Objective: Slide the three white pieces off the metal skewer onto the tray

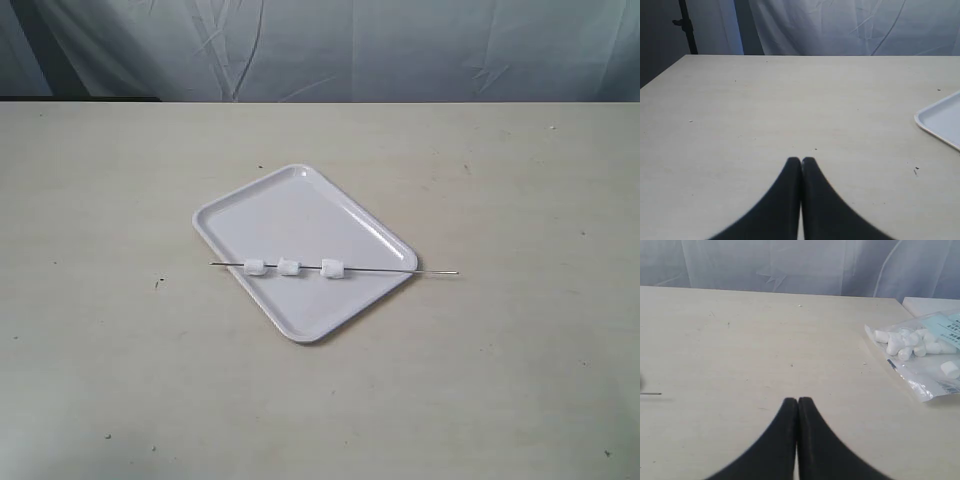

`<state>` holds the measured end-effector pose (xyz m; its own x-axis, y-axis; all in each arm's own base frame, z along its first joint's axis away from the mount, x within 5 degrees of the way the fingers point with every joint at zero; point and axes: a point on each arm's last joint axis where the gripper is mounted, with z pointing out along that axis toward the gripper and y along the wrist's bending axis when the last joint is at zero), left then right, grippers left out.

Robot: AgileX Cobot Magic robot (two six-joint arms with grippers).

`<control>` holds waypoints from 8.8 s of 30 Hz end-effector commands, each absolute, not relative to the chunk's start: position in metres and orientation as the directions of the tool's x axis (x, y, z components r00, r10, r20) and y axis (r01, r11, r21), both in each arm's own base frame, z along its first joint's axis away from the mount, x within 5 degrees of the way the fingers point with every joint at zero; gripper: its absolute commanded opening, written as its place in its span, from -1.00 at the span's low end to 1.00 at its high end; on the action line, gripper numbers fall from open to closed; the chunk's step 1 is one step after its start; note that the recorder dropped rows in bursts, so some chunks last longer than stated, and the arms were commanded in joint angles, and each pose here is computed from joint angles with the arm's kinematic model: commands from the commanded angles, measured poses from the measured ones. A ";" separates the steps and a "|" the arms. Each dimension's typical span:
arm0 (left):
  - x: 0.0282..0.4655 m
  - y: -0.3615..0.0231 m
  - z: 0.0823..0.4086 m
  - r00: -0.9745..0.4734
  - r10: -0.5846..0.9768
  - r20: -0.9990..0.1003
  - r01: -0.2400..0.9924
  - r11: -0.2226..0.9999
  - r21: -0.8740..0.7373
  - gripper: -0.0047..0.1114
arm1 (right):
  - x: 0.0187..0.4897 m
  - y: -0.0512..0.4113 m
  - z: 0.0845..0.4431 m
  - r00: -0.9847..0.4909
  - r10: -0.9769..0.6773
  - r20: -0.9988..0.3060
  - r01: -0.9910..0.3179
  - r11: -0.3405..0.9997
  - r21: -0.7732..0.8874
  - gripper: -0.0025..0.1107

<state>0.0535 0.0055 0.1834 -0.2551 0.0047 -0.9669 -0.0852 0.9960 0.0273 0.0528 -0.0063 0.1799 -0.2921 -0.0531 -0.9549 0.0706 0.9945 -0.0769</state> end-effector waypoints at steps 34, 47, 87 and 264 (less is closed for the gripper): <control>0.054 0.012 0.187 -0.234 0.243 -0.941 -0.099 0.957 0.272 -0.92 | 0.056 -0.003 0.194 -0.116 0.057 -0.992 0.061 0.997 0.051 -0.96; 0.055 0.005 0.219 0.163 -0.136 -0.977 -0.063 0.987 -0.147 -0.92 | 0.054 -0.008 0.226 0.255 0.345 -0.903 0.020 0.932 0.362 -0.96; 0.136 -0.027 0.289 -0.189 0.114 -0.975 0.356 0.934 0.040 -0.92 | 0.107 0.013 0.301 -0.142 0.174 -0.974 -0.091 0.978 0.188 -0.97; 0.325 -0.095 0.168 -0.890 -0.208 -0.405 0.340 0.285 -0.896 -0.46 | 0.272 0.192 0.233 -0.722 -0.158 -0.674 -0.451 0.846 0.285 -0.97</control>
<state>0.3224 -0.0896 0.1486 -0.9114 -0.2151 -0.3507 0.2772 0.3089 -0.9098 0.2711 0.1901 0.2313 -0.7219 -0.1968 -0.6634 -0.4705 0.8426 0.2621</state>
